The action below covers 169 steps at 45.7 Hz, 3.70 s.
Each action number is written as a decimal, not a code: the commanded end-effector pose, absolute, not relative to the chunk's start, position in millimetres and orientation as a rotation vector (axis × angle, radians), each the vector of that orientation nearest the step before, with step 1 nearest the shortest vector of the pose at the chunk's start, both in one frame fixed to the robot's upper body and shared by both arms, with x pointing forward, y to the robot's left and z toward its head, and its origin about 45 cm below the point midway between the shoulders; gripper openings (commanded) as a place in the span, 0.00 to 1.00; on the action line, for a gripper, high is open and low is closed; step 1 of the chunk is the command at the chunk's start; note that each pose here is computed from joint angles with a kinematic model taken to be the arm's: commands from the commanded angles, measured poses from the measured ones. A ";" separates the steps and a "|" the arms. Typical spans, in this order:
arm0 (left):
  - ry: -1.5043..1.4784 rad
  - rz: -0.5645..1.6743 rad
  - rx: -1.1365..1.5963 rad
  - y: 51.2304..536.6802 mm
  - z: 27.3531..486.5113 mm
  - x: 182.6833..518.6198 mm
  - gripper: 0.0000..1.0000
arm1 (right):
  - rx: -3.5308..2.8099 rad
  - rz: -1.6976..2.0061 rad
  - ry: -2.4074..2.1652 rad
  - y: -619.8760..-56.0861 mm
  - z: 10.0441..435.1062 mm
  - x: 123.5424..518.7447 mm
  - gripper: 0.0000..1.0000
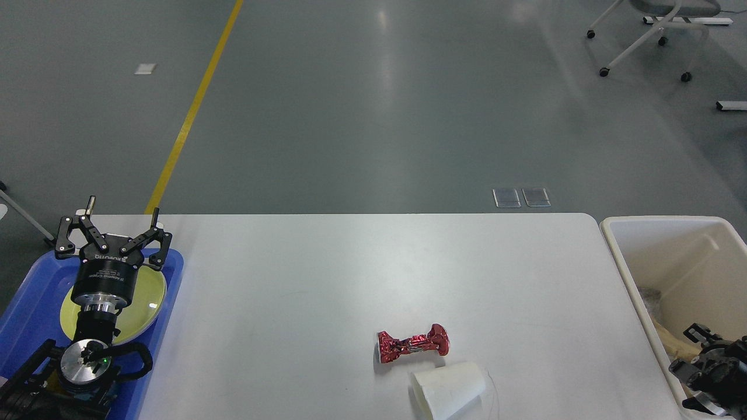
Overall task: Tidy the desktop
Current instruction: 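Open the right gripper inside the bin to release the paper, then raise the right gripper and move it over the white paper cup, then lower the right gripper onto the paper cup rim and grasp it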
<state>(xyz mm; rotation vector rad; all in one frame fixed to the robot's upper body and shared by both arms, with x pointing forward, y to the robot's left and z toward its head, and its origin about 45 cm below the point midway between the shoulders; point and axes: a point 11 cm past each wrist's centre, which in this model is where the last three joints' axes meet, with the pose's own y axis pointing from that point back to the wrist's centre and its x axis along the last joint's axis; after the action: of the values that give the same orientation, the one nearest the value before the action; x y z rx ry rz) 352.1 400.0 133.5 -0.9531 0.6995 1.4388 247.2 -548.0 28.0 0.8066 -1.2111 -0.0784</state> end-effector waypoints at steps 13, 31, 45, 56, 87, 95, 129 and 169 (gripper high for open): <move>0.700 1.439 -0.954 400.1 133.6 352.1 0.96 | 0.837 -0.047 -1.232 -543.5 48.2 280.6 1.00; 0.699 1.439 -0.953 400.0 133.6 352.2 0.96 | 1.034 0.063 -0.899 -519.8 121.1 345.7 1.00; 0.700 1.439 -0.954 400.1 133.6 352.1 0.96 | 1.218 0.092 -0.449 -416.9 229.7 412.3 1.00; 0.700 1.439 -0.954 400.1 133.6 352.1 0.96 | 1.398 0.043 -0.133 -317.4 310.3 398.4 1.00; 0.700 1.439 -0.954 400.1 133.6 352.1 0.96 | 1.531 0.077 0.070 -223.6 417.4 297.6 1.00; 0.700 1.439 -0.954 400.1 133.6 352.1 0.96 | 1.547 0.040 0.003 -229.3 412.7 301.1 1.00; 0.700 1.439 -0.954 400.1 133.6 352.1 0.96 | 1.499 -0.709 -0.681 -234.4 322.5 297.0 1.00; 0.700 1.439 -0.954 400.1 133.6 352.1 0.96 | 1.433 -0.939 -0.619 -157.9 133.3 258.7 1.00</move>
<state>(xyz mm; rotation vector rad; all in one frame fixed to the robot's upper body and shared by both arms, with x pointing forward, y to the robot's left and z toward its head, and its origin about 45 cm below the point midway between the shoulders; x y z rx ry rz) 352.2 400.2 133.6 -0.9538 0.6994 1.4390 259.8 -156.5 145.8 1.4401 -0.6087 -0.9021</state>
